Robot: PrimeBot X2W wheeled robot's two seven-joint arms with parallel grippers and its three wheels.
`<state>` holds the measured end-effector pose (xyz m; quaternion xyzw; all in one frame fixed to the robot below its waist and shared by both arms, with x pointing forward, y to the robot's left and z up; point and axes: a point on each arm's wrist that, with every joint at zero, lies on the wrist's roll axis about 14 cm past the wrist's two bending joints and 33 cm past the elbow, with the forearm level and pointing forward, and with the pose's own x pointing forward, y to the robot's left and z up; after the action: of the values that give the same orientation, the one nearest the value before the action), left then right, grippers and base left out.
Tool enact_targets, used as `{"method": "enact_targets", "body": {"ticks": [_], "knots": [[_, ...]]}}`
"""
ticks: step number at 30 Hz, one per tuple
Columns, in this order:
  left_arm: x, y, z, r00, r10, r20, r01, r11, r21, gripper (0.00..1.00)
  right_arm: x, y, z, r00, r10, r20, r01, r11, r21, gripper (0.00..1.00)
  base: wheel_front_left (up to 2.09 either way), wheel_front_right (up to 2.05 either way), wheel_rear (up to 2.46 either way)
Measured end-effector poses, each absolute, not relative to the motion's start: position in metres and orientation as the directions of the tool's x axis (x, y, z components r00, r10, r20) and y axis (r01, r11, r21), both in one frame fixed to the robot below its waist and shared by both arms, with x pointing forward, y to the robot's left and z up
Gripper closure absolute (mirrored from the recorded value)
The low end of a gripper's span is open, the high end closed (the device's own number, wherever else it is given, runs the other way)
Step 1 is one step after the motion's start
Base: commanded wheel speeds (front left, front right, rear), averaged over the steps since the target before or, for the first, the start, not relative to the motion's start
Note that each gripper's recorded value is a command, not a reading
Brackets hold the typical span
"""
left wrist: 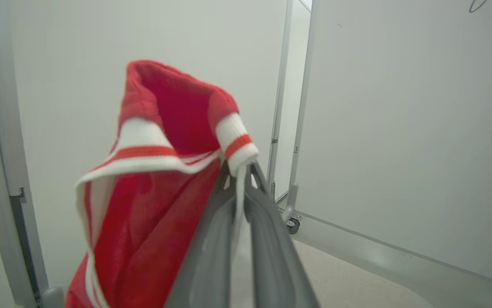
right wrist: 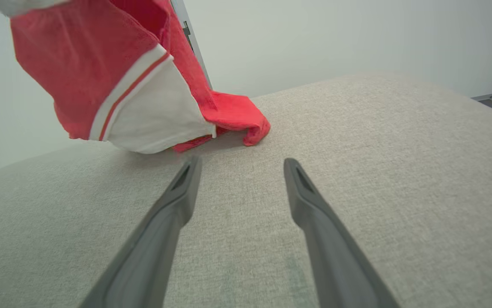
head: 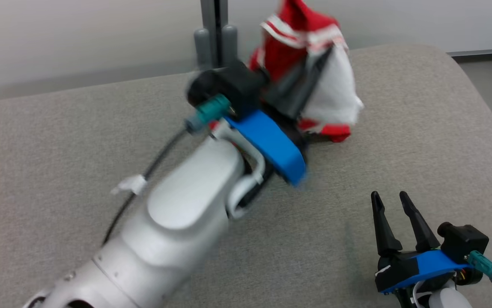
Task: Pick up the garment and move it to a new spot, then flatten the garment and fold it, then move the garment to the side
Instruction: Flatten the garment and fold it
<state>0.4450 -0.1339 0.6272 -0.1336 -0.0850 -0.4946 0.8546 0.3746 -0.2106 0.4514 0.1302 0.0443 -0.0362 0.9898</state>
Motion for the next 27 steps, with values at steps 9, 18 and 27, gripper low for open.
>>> {"method": "enact_targets", "body": {"ticks": [9,18,27], "knots": [[0.388,-0.070,0.477,0.519,-0.847,-0.115,0.768,0.521,-0.373,1.00,0.396,-0.178,0.444,0.994,0.036,-0.106,-0.006,0.963,0.268,0.00,0.00,0.00,0.00],[0.377,0.043,0.403,0.695,-0.620,-0.364,0.547,0.785,-0.290,1.00,0.411,-0.151,0.444,0.987,0.118,-0.105,-0.086,0.959,0.272,0.00,0.00,0.00,0.00],[0.391,0.117,0.397,0.843,-0.359,-0.401,0.346,0.932,-0.107,1.00,0.405,-0.146,0.453,0.987,0.133,-0.091,-0.104,0.958,0.268,0.00,0.00,0.00,0.00]]}}
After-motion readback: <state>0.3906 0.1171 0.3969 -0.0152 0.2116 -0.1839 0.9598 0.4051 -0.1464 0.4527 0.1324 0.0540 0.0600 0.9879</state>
